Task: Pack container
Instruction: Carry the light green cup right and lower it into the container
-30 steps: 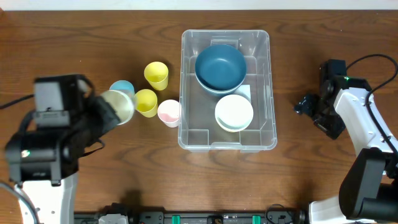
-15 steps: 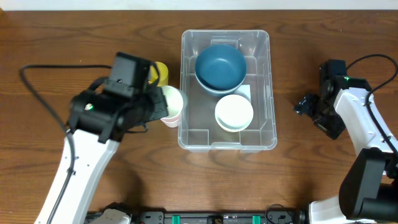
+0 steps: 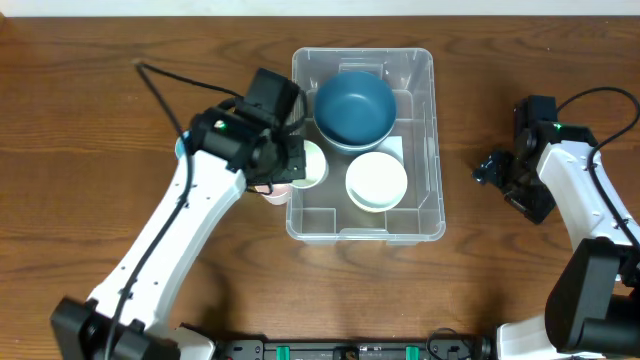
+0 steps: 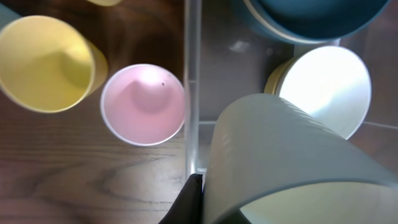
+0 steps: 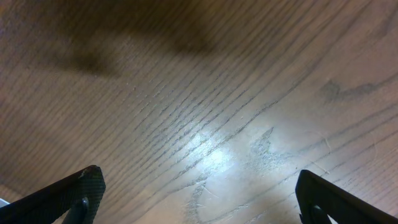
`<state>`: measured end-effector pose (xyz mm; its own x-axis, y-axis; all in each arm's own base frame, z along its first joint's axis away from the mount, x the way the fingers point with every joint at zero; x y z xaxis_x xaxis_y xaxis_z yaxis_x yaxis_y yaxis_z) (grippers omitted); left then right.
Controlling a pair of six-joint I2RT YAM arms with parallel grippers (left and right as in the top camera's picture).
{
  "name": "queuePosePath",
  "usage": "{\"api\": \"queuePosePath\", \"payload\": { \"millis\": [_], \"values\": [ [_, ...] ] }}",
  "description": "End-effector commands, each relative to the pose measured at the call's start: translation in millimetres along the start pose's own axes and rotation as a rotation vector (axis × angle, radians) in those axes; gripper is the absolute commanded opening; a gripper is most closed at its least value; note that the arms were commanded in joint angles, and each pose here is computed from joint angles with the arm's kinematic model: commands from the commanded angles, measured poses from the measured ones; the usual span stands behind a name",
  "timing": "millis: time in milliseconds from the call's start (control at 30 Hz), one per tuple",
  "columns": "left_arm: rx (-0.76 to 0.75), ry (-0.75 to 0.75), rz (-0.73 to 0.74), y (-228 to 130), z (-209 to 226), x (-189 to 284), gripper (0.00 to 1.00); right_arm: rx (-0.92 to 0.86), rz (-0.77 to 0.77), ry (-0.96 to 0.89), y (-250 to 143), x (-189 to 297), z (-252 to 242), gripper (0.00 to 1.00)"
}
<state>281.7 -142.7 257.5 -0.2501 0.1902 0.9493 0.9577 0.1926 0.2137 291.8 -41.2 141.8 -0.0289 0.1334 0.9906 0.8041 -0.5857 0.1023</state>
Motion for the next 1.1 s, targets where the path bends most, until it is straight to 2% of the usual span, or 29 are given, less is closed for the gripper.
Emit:
{"api": "queuePosePath", "payload": {
  "millis": [0,200,633,1067],
  "values": [
    [-0.08,0.003,0.014,-2,-7,-7,0.06,-0.017,-0.002,-0.008,1,-1,-2,0.99],
    [-0.12,0.055,0.028,-3,-10,-21,0.06,-0.017,-0.002,-0.008,1,-1,-2,0.99],
    [-0.155,0.137,0.152,-8,-20,-79,0.06,-0.017,-0.002,-0.008,1,-1,-2,0.99],
    [-0.154,0.153,0.156,-11,-22,-87,0.07,-0.017,-0.002,-0.008,1,-1,-2,0.99]
  ]
}}
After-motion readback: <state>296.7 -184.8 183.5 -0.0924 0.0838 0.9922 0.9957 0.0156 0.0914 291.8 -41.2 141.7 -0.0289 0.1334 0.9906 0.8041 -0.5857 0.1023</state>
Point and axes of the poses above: each gripper's point midway between its finger pads, its own x axis back along the fingers, its own z axis along the line the jaws close on, y = z × x, the point moved 8 cm from there along x, back along the fingers, and after that the axes turned 9 degrees about x, right-handed, at the moved point
